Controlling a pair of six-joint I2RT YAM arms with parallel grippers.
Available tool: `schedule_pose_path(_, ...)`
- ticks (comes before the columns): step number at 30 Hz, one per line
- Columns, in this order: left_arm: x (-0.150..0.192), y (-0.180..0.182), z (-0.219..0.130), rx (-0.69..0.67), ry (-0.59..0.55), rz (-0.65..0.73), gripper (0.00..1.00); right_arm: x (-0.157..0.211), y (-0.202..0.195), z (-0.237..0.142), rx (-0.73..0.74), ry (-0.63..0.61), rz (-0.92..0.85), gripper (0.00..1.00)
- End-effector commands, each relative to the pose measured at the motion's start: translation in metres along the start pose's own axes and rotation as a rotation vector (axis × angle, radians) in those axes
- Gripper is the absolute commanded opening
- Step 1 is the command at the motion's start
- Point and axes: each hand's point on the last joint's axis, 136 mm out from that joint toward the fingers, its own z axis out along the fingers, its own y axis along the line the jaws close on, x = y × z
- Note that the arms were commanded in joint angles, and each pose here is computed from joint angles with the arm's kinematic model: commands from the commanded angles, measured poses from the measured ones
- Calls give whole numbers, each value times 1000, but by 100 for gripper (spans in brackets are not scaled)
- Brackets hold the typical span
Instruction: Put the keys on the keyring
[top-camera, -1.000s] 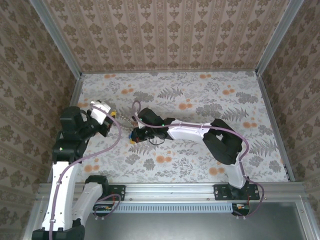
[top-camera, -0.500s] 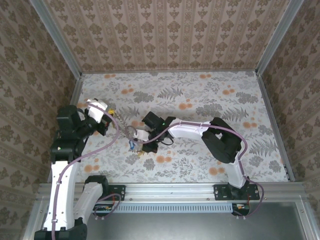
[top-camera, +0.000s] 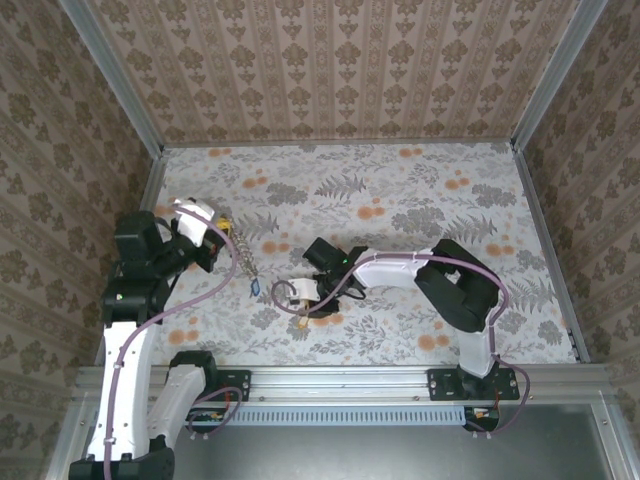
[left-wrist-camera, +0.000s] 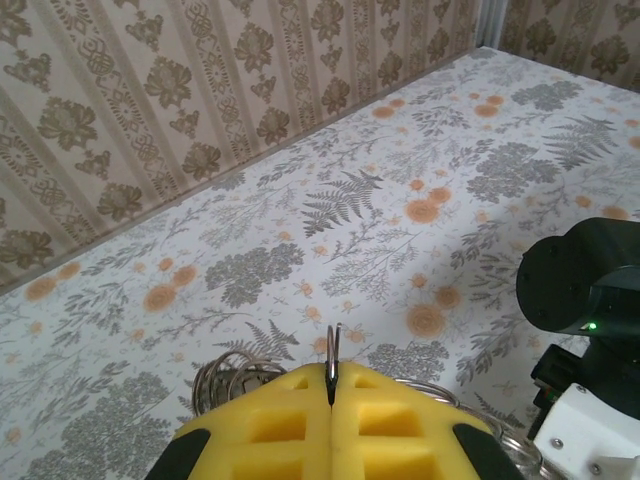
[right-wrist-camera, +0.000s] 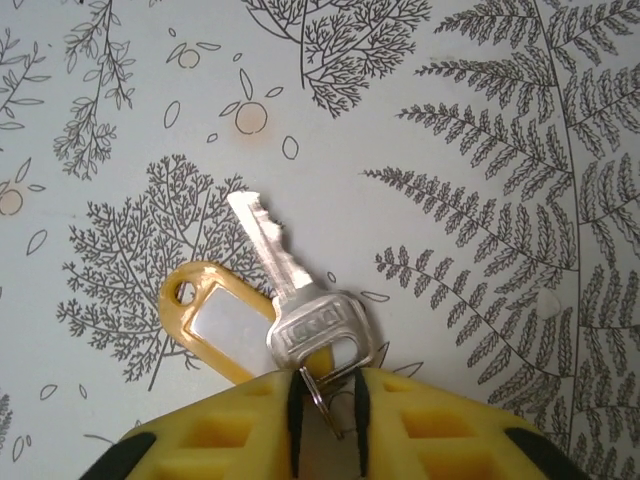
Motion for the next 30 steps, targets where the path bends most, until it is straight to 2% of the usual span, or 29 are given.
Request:
schedule_pose_path(1, -19, -14, -5, 83, -90, 37, 0, -2, -4, -18, 57, -32, -11, 26)
schedule_pose_path(8, -29, -55, -6, 345, -192, 97, 0, -31, -13, -85, 168, -289, 87, 30)
schedule_pose_path(14, -19, -93, -3, 518, -195, 208, 0, -50, -1, -159, 353, -497, 1, 32)
schedule_pose_path(17, -17, -117, -2, 589, -228, 294, 0, -52, 6, -197, 417, -572, -4, 32)
schedule_pose_path(22, -12, -150, 4, 705, -244, 387, 0, -50, 22, -242, 527, -630, -35, 35)
schedule_pose_path(25, -8, -172, 6, 798, -255, 430, 0, -58, 41, -259, 489, -676, -72, 38)
schedule_pose_path(27, -6, -184, 10, 847, -249, 453, 0, -65, 60, -263, 413, -700, -124, 39)
schedule_pose_path(30, -3, -193, 22, 871, -218, 464, 0, -72, 74, -267, 340, -713, -147, 40)
